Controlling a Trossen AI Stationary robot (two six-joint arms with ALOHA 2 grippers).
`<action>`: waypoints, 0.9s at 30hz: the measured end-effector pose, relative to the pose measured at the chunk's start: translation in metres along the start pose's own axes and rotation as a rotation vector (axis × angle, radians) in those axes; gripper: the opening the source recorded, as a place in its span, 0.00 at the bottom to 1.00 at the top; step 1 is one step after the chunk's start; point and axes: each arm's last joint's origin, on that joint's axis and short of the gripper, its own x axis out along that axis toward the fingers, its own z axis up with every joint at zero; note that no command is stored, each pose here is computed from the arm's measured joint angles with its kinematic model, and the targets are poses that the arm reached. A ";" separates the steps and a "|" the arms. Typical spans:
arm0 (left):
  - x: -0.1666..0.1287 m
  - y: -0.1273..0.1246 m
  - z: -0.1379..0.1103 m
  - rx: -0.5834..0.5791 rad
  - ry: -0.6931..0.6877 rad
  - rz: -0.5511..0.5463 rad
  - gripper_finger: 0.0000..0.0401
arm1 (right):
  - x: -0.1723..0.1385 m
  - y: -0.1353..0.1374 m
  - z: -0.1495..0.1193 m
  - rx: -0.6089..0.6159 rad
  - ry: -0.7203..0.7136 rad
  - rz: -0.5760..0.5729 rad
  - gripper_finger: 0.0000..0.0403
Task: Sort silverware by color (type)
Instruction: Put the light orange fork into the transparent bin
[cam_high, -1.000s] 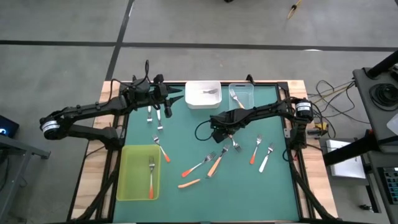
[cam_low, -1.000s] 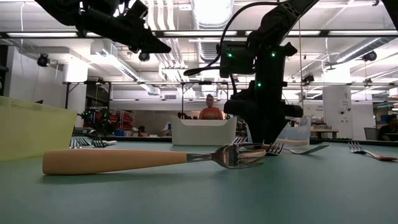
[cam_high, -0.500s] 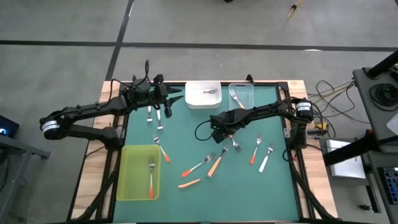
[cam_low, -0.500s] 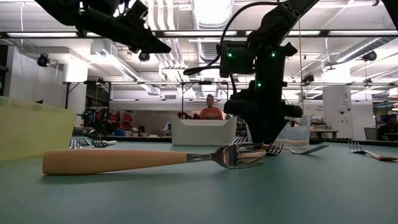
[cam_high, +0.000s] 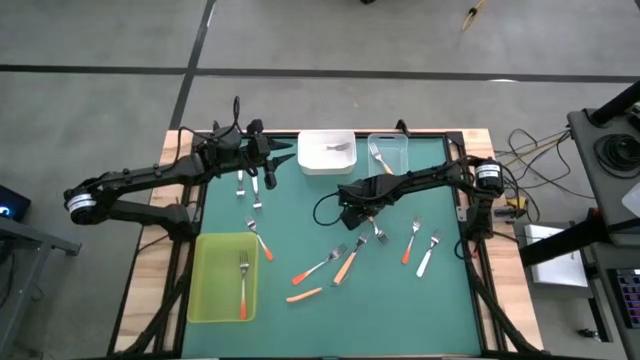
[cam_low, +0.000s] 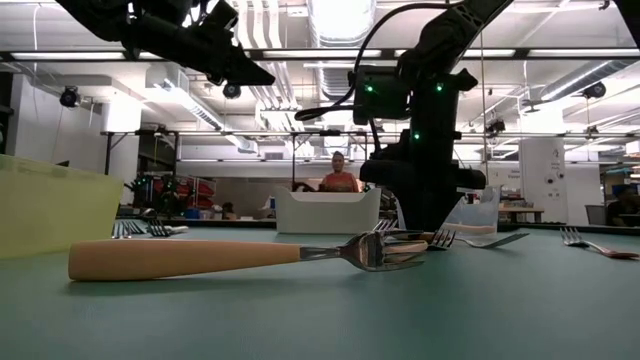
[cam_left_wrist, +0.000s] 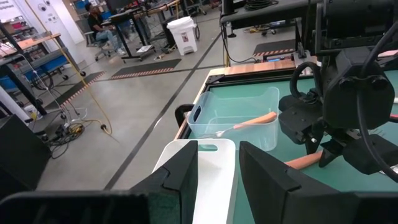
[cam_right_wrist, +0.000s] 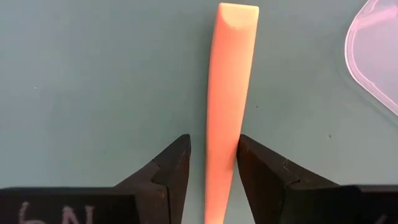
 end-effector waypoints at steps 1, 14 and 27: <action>0.000 0.000 0.000 0.000 0.000 0.000 0.25 | 0.000 0.000 0.000 0.000 0.000 0.000 0.30; 0.000 0.000 0.000 0.000 0.000 0.000 0.25 | 0.000 0.000 0.000 0.002 0.004 0.002 0.30; 0.000 0.000 0.000 0.000 0.000 0.000 0.25 | 0.000 0.000 0.001 -0.017 0.005 0.011 0.10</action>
